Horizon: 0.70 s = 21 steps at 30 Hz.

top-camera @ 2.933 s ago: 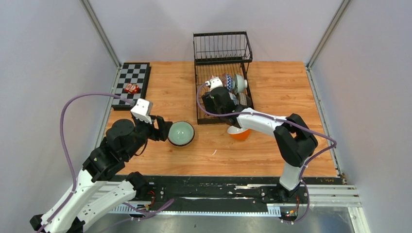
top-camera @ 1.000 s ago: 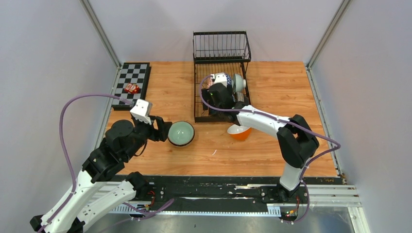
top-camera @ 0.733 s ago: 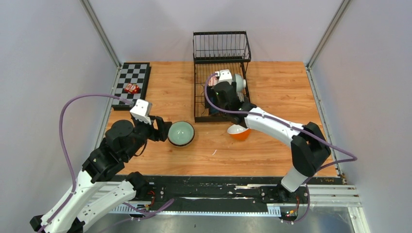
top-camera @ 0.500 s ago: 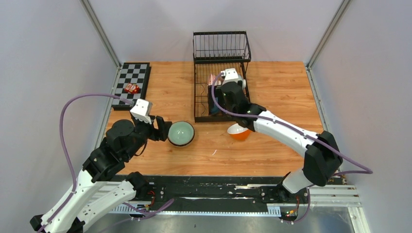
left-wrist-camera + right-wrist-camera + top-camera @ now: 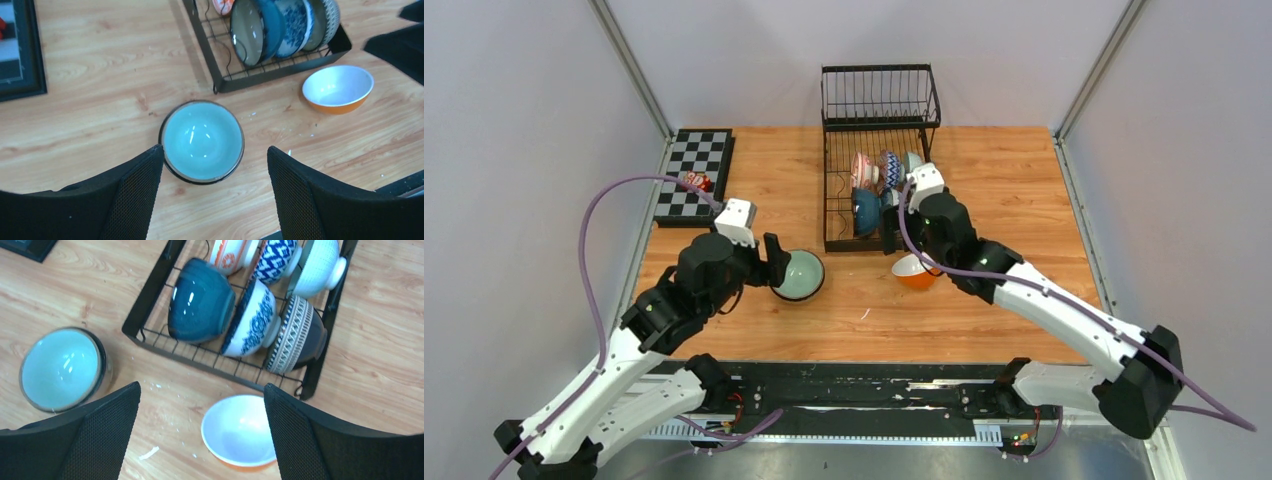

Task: Load the bowls into the dish rack
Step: Move the bowl to the center of the board.

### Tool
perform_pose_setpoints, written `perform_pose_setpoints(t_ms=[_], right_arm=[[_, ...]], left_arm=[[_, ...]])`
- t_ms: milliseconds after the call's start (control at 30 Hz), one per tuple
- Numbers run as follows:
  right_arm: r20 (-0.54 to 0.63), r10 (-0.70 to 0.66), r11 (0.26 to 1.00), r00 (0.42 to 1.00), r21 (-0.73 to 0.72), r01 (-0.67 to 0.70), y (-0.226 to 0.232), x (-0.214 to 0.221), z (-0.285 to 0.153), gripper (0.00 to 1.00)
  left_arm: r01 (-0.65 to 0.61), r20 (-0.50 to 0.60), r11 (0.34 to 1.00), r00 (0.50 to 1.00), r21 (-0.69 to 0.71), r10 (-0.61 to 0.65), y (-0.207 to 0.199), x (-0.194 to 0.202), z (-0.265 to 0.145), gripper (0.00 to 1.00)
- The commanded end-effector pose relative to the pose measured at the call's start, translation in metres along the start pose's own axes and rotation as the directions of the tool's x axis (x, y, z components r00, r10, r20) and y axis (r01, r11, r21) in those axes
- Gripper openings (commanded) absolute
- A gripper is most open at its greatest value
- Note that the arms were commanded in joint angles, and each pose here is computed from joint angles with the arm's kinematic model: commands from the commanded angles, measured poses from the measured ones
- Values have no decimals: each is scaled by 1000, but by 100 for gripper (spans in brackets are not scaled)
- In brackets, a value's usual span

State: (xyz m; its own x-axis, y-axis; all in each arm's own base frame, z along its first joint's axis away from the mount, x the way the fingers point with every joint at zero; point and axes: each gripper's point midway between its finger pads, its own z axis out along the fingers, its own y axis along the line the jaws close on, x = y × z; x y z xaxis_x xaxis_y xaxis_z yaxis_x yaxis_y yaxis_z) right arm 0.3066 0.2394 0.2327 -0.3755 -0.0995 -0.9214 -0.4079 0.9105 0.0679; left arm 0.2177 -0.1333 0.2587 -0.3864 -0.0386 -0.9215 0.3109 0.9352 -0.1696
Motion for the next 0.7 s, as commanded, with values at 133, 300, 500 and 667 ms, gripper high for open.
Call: perform_pose_setpoints(t_ms=[133, 300, 500, 667], right_arm=[[-192, -118, 993, 974, -48, 110, -13, 62, -37, 89], [-261, -178, 983, 949, -89, 160, -13, 81, -41, 90], [-345, -263, 962, 901, -160, 219, -6, 97, -32, 90], [-428, -335, 939, 839, -230, 257, 3, 111, -20, 90]], left_arm=[[98, -138, 993, 985, -59, -105, 1, 51, 26, 77], [114, -170, 992, 978, -53, -122, -3, 64, 34, 77], [109, -201, 992, 972, -57, -118, -4, 74, 39, 77], [118, -248, 992, 960, -52, -127, -6, 89, 43, 77]])
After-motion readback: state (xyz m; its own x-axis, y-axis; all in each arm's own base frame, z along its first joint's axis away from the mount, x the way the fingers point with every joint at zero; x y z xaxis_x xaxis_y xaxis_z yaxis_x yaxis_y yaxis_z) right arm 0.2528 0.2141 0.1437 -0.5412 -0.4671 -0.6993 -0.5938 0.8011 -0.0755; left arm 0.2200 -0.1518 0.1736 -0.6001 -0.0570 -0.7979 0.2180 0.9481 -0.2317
